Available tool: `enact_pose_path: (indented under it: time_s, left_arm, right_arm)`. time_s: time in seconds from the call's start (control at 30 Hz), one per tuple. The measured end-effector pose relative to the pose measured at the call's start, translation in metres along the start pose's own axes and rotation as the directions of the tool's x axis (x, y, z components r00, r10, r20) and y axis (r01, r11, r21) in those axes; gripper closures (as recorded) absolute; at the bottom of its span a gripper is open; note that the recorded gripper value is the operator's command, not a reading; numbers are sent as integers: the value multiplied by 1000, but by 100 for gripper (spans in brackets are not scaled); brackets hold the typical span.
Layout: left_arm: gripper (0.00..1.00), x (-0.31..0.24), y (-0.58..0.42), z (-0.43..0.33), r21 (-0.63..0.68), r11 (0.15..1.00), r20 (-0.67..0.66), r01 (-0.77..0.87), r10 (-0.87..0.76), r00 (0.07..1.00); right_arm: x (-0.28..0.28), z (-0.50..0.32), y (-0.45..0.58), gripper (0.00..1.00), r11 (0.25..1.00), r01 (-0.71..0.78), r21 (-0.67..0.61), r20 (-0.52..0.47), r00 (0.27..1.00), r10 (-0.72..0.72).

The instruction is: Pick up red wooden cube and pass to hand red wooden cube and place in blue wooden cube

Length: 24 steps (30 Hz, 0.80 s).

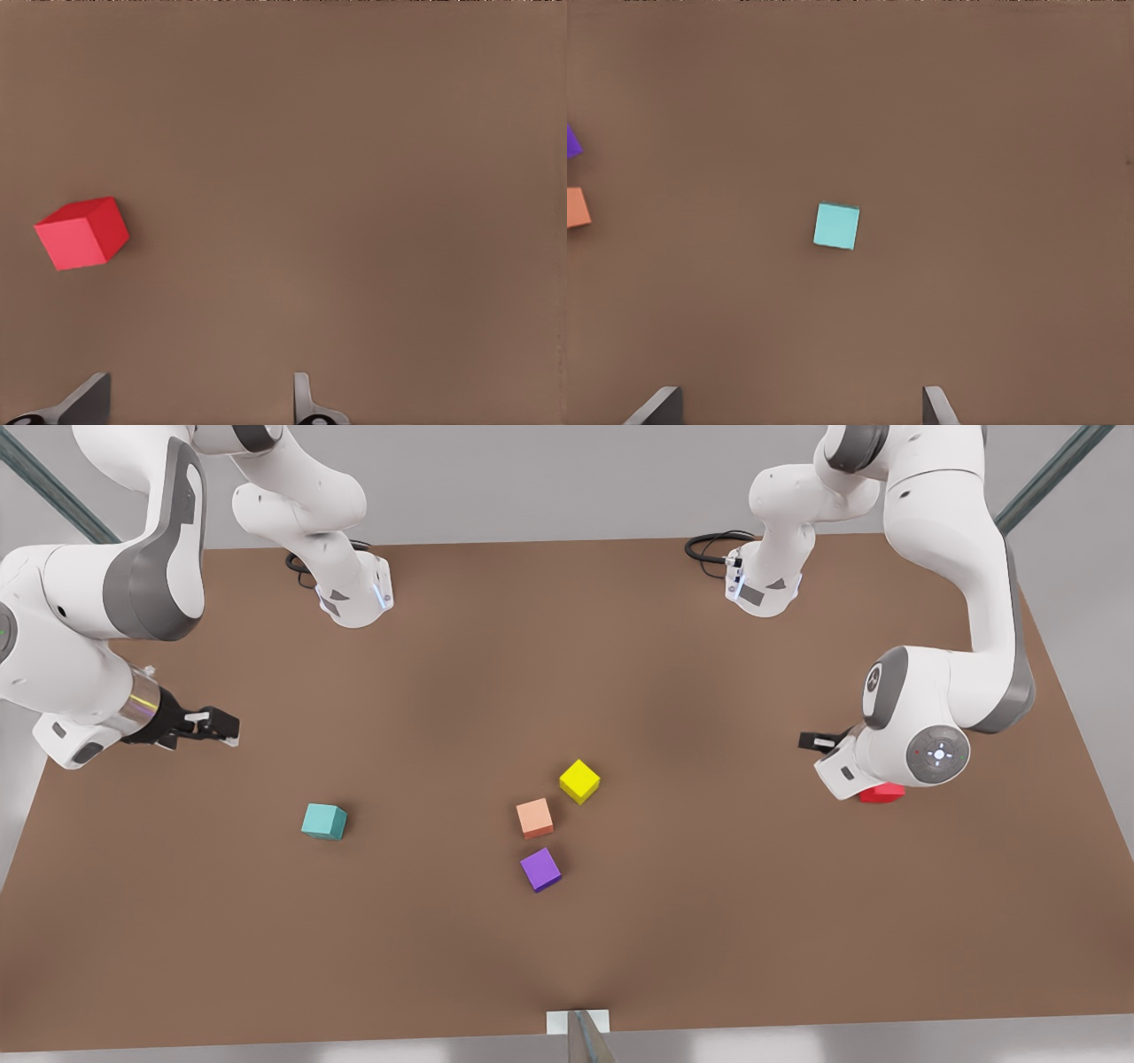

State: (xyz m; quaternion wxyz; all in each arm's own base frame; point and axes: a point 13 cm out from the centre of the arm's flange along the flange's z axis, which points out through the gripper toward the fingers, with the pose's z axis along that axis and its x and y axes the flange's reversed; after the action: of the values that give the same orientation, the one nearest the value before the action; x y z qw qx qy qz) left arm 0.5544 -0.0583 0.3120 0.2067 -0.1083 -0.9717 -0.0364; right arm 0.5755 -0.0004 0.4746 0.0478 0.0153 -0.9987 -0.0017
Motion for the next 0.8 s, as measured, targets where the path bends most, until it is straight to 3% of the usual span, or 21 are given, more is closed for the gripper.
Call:
enact_pose_path:
  time_s: [0.13, 0.27, 0.5, 0.8]
  left_arm:
    - [0, -2, 27, 18, 5, 999, -18, 48, -48, 999]
    - [0, 11, 107, 148, 30, 982, -129, 184, -178, 975]
    - [0, 0, 187, 239, 59, 981, -33, 186, -185, 982]
    - [0, -41, 207, 242, 6, 999, 145, 45, -46, 988]
  right_arm:
    - [-3, -1, 0, 0, 1000, 2, -3, 12, 1000, -2]
    - [-4, 0, 0, 0, 1000, 5, -3, 16, 1000, -5]
    - [-5, 2, 0, 0, 1000, 8, -5, 15, 1000, -8]
    - [-5, 2, 1, 0, 1000, 12, -3, 15, 1000, -12]
